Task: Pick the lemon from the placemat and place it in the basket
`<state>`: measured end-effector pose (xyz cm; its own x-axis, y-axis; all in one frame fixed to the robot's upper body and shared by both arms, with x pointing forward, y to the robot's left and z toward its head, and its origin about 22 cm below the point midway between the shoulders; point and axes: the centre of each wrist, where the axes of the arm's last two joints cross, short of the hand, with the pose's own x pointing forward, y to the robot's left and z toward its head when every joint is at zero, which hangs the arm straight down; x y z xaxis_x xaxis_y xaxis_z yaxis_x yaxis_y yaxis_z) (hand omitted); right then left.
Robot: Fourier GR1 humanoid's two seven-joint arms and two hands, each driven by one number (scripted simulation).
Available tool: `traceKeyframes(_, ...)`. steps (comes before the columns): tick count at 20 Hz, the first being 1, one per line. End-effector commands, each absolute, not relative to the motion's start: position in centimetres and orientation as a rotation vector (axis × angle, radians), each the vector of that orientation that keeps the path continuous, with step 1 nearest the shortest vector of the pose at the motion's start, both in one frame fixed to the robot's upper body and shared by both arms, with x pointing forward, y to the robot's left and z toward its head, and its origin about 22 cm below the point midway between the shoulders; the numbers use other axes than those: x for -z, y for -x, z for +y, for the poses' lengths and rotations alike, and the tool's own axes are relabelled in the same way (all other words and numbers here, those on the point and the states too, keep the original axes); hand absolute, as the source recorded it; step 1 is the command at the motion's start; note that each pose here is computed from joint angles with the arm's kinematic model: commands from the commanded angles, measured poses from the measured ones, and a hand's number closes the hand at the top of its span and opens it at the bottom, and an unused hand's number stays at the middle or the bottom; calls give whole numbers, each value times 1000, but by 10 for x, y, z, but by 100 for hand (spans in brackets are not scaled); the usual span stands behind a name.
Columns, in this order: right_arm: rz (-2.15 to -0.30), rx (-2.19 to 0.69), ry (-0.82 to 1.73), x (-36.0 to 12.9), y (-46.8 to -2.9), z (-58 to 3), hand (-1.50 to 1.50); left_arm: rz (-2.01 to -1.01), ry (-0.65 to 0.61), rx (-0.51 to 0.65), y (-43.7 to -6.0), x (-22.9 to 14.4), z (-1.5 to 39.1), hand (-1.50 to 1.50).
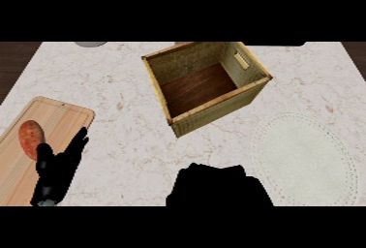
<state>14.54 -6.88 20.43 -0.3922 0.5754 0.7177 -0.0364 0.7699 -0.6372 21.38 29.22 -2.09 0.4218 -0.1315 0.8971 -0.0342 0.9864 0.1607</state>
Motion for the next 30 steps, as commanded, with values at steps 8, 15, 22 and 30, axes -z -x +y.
traceKeyframes(8,-1831,-486,509,-299,-199,-57,150,-1030,-141,72,-198,46,280,0)
traceKeyframes(15,-1790,-516,563,-354,-246,-40,150,-1015,-135,42,-196,44,286,0)
traceKeyframes(22,-1725,-566,573,-360,-295,-28,150,-1009,-149,59,-197,55,285,0)
traceKeyframes(30,-1667,-373,377,-334,-348,-62,150,-1032,-174,36,-206,50,299,0)
